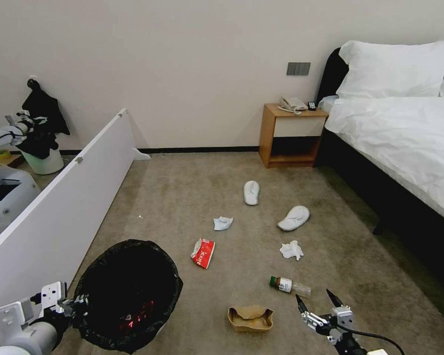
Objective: Pick up the trash bin, then pick up the garbage from the floor and place it into the trash bin.
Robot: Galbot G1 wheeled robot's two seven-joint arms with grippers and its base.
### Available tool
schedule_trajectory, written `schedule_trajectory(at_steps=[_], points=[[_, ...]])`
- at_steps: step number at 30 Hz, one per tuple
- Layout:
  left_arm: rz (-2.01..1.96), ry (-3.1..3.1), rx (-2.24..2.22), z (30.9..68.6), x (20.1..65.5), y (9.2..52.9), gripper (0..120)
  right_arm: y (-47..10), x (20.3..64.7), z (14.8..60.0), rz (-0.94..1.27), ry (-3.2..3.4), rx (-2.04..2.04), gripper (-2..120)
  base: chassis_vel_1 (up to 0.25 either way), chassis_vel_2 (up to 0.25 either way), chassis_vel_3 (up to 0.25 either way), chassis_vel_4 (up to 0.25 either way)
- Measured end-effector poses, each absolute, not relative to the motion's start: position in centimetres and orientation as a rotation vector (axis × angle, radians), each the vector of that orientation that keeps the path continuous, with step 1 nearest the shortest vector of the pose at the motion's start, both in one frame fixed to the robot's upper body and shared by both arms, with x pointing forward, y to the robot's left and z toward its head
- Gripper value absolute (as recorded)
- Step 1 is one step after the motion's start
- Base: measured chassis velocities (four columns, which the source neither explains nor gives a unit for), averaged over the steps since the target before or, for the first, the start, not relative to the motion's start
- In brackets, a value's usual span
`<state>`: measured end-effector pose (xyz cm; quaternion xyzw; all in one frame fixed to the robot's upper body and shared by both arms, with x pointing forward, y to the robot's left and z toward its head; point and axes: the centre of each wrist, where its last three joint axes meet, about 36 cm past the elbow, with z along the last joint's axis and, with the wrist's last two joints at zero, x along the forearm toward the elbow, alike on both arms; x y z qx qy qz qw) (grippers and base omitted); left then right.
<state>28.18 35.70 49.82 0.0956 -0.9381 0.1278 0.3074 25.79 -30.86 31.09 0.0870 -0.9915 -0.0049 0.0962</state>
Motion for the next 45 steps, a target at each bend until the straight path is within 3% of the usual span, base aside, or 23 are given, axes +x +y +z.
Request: schedule_trajectory(at_steps=[9, 21, 27, 32, 45], points=[[0.338, -2.48, 0.255, 49.9, 28.1, 35.7, 2, -31.1, 26.1, 30.8, 0.003, -2.936, 0.265, 100, 0.0, 0.0, 0.0, 0.0], [0.337, -2.482, 0.256, 50.0, 27.9, 35.7, 2, -32.6, 27.3, 29.3, 0.201, -2.852, 0.279, 100, 0.0, 0.0, 0.0, 0.0], [0.337, -2.487, 0.252, 50.2, 27.8, 35.6, 2, -34.4, 29.1, 28.6, 0.381, -2.747, 0.331, 100, 0.0, 0.0, 0.0, 0.0], [0.33, -2.507, 0.237, 50.9, 27.6, 35.0, 2, -37.3, 33.5, 25.4, 0.583, -2.488, 0.7, 100, 0.0, 0.0, 0.0, 0.0], [0.323, -2.51, 0.221, 51.0, 27.6, 34.3, 2, -35.8, 37.6, 23.9, 0.657, -2.422, 0.904, 100, 0.0, 0.0, 0.0, 0.0]])
